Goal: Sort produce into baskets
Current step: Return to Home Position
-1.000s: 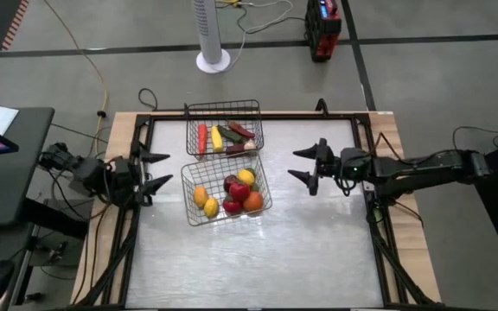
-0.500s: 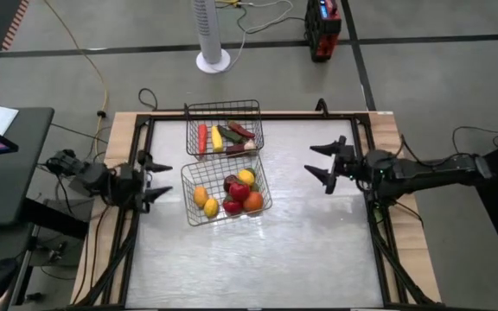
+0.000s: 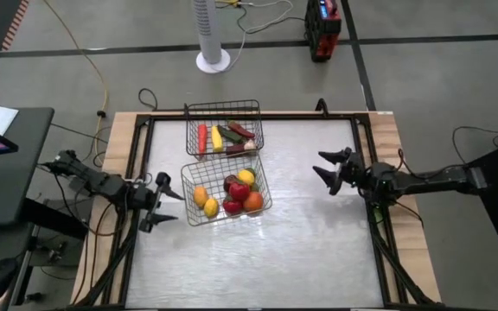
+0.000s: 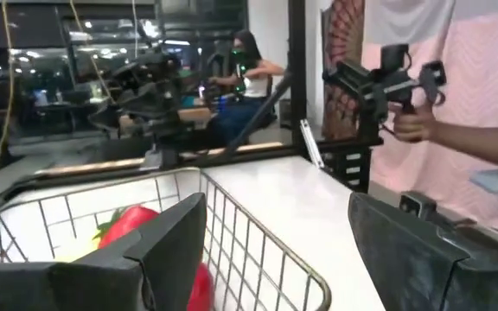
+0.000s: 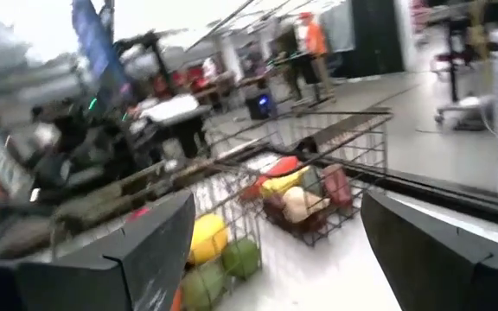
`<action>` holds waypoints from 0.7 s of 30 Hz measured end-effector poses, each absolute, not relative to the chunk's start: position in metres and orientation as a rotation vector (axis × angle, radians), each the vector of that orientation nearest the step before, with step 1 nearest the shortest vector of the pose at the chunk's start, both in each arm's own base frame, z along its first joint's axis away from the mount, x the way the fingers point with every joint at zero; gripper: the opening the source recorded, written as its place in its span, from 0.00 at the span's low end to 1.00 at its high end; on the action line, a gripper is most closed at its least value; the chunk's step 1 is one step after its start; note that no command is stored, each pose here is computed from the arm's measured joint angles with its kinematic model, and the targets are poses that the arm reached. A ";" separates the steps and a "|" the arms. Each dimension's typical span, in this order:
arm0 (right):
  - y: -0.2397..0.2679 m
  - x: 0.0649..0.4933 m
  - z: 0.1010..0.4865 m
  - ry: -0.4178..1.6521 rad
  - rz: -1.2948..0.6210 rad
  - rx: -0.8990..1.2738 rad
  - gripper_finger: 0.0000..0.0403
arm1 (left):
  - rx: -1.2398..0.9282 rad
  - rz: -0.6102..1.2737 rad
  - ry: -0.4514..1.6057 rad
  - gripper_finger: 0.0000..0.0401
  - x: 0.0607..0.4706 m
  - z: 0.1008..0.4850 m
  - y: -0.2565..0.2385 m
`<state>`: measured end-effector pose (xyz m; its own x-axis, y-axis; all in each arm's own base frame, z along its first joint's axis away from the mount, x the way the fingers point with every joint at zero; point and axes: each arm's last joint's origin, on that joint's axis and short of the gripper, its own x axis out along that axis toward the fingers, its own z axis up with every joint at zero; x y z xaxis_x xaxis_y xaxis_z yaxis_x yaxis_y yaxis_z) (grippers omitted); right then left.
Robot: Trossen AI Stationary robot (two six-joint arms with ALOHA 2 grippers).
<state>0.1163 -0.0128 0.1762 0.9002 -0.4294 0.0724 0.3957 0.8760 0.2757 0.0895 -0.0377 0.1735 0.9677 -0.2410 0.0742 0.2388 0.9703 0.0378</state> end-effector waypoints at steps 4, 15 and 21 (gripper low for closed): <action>-0.015 0.114 0.177 -0.176 -0.493 0.357 0.88 | 0.026 -0.196 -0.063 0.68 0.090 0.172 -0.036; -0.016 0.114 0.168 -0.092 -0.509 0.358 0.88 | 0.011 -0.087 -0.066 0.68 0.091 0.173 -0.033; -0.016 0.114 0.161 -0.012 -0.522 0.338 0.88 | 0.014 -0.087 -0.066 0.68 0.091 0.173 -0.033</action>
